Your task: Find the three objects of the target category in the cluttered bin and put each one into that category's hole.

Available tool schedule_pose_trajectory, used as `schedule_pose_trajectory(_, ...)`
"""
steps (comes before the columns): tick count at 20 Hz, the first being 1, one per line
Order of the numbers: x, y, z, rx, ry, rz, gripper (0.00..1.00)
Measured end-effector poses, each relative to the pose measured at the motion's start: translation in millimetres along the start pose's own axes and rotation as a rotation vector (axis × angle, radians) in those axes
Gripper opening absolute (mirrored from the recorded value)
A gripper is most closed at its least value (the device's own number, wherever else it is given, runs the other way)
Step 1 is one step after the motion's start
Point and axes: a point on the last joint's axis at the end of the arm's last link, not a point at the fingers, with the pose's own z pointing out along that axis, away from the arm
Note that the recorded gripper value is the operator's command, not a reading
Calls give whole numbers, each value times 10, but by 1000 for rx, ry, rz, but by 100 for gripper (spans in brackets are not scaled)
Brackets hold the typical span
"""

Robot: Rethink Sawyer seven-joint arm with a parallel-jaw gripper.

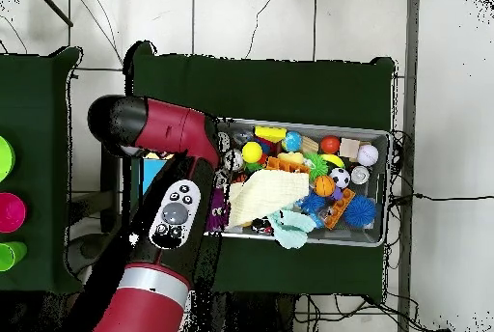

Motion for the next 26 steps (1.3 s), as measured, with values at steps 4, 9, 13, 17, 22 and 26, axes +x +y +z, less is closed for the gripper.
schedule_pose_trajectory(4, -2, -2, 1, 1, -1, -1, 0)
schedule_pose_trajectory(9, -12, -11, -18, 7, -3, -4, 0)
schedule_pose_trajectory(13, -20, -24, -175, 29, 0, -18, 0)
schedule_pose_trajectory(17, 70, -69, -494, 88, 45, -43, 0)
schedule_pose_trajectory(22, 227, -98, -956, 142, 121, -66, 0)
schedule_pose_trajectory(26, 257, -70, -1150, 137, 129, -74, 0)
